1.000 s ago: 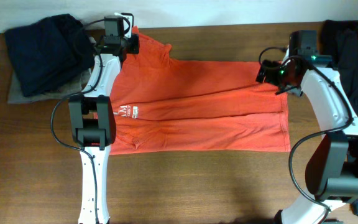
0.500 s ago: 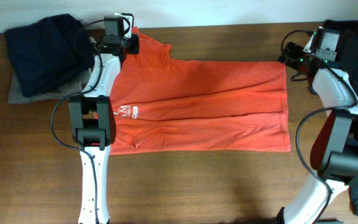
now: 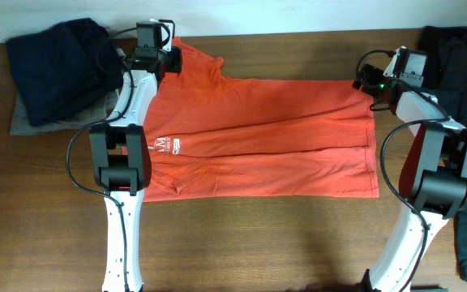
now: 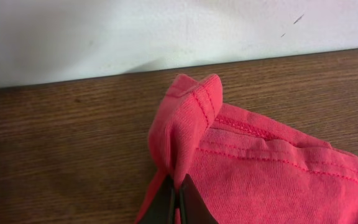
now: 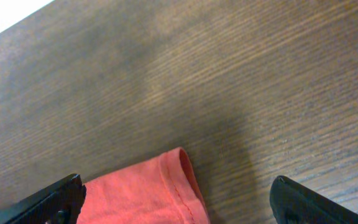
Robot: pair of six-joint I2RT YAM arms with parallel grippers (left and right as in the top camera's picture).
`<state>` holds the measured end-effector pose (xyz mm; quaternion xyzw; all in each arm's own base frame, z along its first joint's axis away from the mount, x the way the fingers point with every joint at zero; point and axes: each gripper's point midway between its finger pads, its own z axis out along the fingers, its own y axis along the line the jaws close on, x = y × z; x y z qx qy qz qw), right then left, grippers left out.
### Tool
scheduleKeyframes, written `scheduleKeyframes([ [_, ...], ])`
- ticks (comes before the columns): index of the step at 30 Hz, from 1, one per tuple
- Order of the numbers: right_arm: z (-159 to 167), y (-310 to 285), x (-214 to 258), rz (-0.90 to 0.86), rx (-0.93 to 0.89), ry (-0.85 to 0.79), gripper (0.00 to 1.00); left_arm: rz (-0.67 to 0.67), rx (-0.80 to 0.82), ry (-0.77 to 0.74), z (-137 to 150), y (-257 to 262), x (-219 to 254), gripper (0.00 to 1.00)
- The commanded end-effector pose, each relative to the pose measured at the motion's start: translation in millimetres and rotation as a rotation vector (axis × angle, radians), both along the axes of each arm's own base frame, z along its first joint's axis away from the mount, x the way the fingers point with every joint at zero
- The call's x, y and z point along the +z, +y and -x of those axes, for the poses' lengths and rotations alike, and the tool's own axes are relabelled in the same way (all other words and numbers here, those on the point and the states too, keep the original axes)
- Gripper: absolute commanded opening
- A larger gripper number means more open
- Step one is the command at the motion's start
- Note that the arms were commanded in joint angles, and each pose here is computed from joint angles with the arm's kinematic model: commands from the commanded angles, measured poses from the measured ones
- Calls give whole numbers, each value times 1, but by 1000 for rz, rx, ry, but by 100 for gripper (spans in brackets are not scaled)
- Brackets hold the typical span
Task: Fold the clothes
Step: 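Grasp the shirt's upper shoulder corners with both grippers, then pull both shoulder corners outward to stretch the shirt flat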
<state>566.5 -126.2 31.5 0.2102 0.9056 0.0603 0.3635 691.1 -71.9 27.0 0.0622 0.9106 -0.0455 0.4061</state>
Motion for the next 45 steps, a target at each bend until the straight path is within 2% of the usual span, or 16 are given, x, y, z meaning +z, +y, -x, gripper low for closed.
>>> scheduleKeyframes([
  [1,-11,5,12,8,24,-37,97,-6,3,-16,-4,1,5,3],
  [29,-16,13,-15,18,31,-17,98,2,10,-11,-3,1,4,5],
  [33,-16,17,-16,18,37,-16,90,2,9,-10,-3,0,4,5],
  [35,-17,23,-16,20,47,-15,75,2,9,-10,-3,0,4,5],
  [37,-18,27,-16,25,51,-14,72,1,9,-11,-3,1,4,5],
  [40,-16,28,-18,62,31,6,60,2,7,-9,-3,-1,4,6],
  [45,-9,23,-24,116,-9,54,58,1,5,-10,-3,-2,4,6],
])
